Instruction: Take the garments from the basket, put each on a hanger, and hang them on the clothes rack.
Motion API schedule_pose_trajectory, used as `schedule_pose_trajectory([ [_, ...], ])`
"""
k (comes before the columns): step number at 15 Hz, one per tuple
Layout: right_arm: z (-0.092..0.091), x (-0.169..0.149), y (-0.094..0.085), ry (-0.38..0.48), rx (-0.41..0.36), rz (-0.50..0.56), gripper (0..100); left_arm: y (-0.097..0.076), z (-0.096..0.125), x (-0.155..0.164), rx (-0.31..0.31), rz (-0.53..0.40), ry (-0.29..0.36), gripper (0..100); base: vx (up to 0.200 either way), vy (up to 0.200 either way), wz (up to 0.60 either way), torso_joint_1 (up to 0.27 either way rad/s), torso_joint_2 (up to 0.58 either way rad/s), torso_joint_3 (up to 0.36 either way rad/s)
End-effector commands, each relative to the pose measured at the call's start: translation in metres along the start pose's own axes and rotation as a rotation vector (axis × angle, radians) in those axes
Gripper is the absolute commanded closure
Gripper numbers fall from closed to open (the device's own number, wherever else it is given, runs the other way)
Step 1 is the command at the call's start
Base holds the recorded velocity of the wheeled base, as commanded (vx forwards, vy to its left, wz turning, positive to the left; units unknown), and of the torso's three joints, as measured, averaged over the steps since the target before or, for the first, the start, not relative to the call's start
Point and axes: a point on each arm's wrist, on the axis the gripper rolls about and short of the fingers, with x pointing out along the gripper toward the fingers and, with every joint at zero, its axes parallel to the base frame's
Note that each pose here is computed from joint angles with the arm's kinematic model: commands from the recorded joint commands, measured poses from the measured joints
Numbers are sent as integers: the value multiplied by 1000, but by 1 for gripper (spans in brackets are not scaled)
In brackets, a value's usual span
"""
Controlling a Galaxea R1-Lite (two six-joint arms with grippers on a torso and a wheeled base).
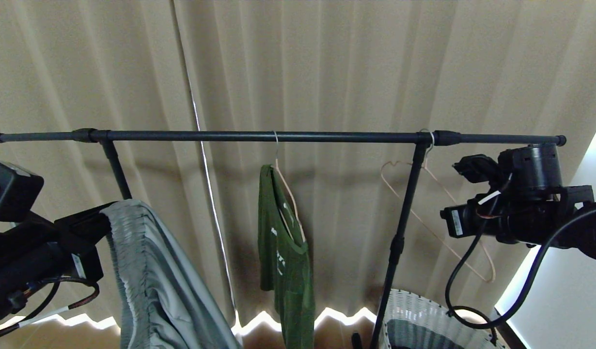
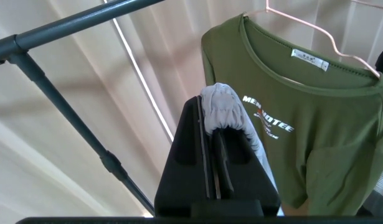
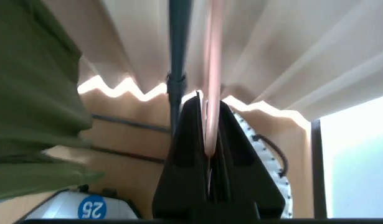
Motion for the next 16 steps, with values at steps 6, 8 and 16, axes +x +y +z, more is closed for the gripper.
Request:
schedule_pose_trajectory([
  [6, -20, -38, -8, -220, 35, -102, 100, 0, -1, 1, -2, 1, 5, 100, 0, 0, 0, 0, 0, 0],
  [8, -24, -40, -9, -239, 43, -131, 100, 0, -1, 1, -2, 1, 5, 100, 0, 0, 0, 0, 0, 0],
  [16, -38, -39, -13, -198, 40, -145, 100, 2, -2, 2, -4, 11, 12, 100, 0, 0, 0, 0, 0, 0],
])
